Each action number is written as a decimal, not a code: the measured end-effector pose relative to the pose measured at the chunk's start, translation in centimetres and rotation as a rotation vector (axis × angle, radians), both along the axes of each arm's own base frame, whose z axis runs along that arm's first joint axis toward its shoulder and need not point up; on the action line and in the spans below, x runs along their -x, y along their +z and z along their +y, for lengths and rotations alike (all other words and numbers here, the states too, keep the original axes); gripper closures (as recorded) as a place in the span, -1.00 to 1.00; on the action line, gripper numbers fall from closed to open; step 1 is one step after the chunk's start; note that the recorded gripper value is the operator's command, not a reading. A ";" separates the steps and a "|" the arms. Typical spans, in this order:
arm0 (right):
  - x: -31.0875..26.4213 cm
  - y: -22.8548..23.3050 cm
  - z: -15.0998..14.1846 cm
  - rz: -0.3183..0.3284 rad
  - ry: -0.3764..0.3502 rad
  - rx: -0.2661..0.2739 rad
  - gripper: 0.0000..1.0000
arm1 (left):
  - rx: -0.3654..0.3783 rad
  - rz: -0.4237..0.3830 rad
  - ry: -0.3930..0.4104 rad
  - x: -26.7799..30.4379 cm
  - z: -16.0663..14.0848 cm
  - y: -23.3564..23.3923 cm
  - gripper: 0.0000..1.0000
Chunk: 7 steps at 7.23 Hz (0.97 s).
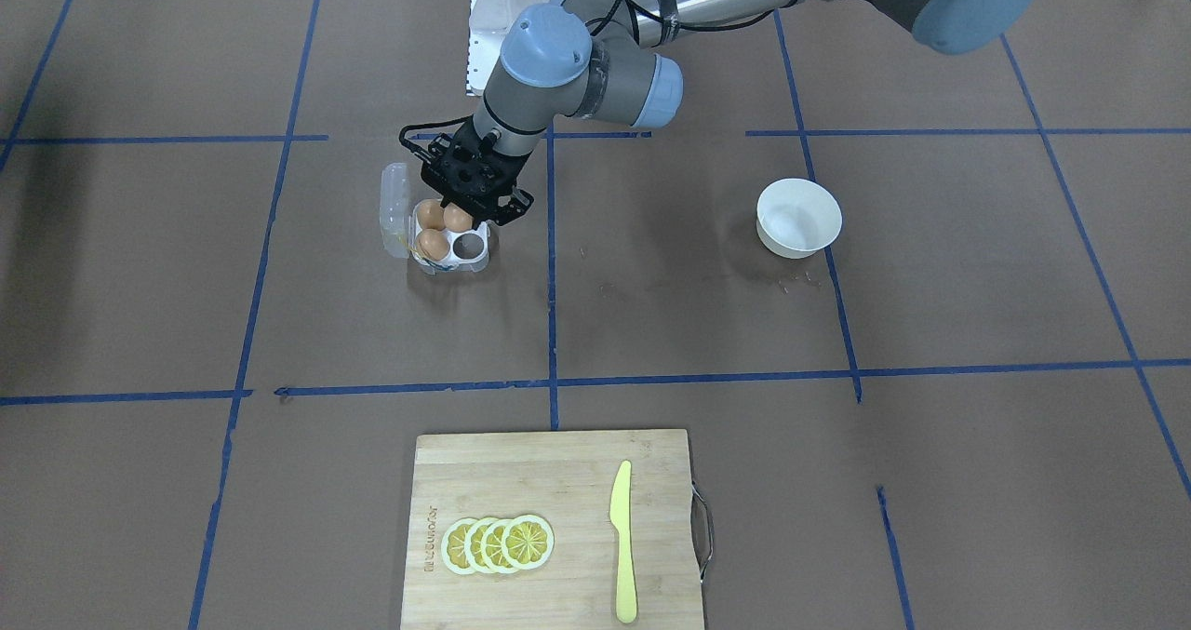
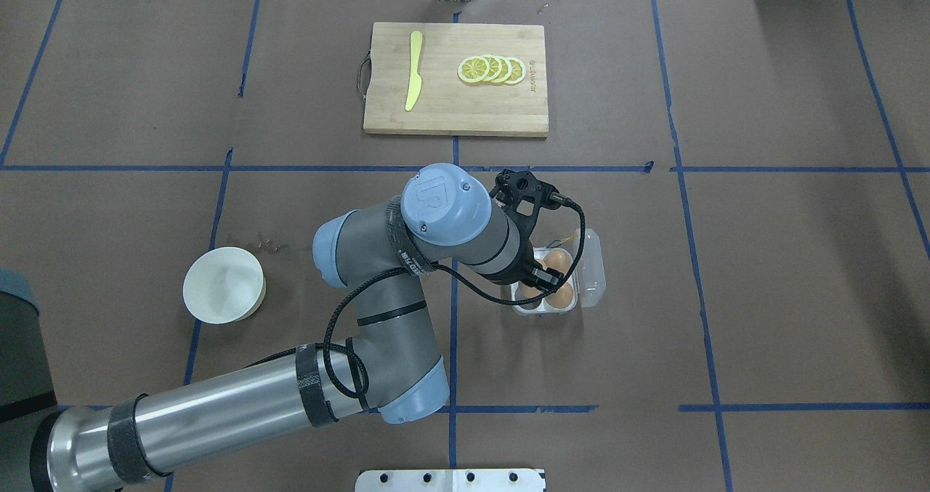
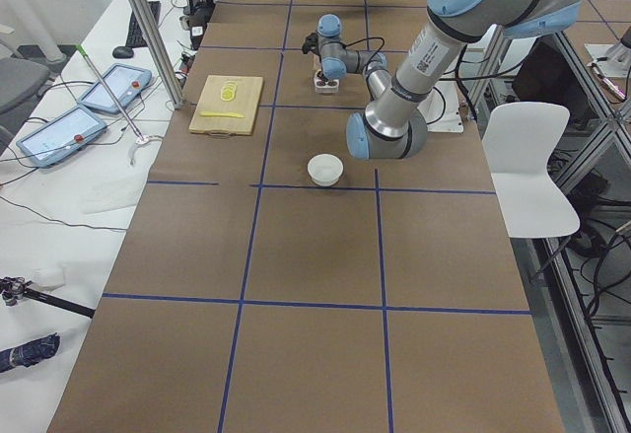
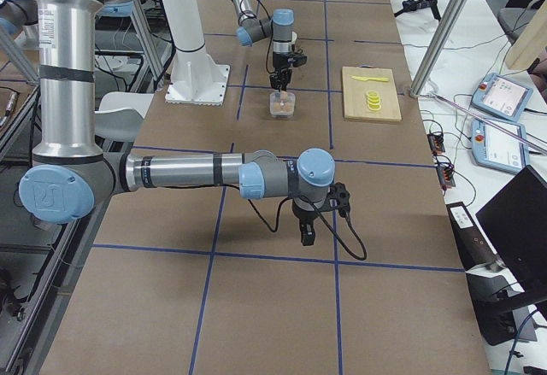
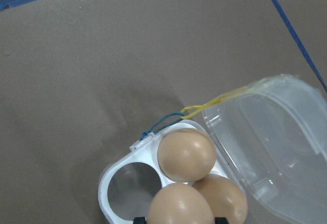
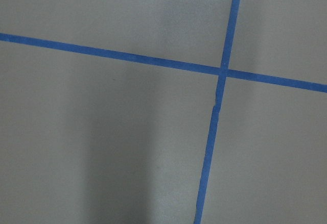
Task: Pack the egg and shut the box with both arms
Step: 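Lower the egg into the empty carton cup and open the left gripper, then push the carton lid closed with the right gripper while the left arm withdraws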
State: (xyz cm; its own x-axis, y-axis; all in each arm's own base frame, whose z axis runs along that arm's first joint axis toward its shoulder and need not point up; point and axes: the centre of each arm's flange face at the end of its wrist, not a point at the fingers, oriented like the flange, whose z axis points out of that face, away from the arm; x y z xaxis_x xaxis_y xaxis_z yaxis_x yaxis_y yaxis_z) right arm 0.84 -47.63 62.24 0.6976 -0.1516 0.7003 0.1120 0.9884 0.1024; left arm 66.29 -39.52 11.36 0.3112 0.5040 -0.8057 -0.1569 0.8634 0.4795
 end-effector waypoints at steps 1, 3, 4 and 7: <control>0.0 0.0 0.0 0.000 0.000 0.000 -1.00 | 0.007 -0.001 0.001 -0.1 0.2 0.1 -0.15; 0.0 0.1 0.0 0.000 0.000 0.001 -1.00 | 0.019 -0.004 0.010 -0.7 1.1 0.3 -0.50; 0.0 0.1 0.0 0.000 0.000 0.002 -1.00 | 0.021 -0.005 0.013 -0.8 1.4 0.3 -0.68; 0.1 0.0 -0.1 -0.001 0.000 0.002 -1.00 | 0.014 0.015 -0.001 1.3 1.0 -0.1 -0.77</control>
State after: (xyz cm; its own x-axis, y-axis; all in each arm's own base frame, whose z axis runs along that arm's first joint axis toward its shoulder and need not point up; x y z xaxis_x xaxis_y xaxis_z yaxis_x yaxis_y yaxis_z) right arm 0.77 -47.68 62.24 0.6969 -0.1502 0.7012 0.1117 0.9886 0.1008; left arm 64.99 -38.54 11.29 0.3000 0.4921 -0.8172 -0.1491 0.8703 0.4694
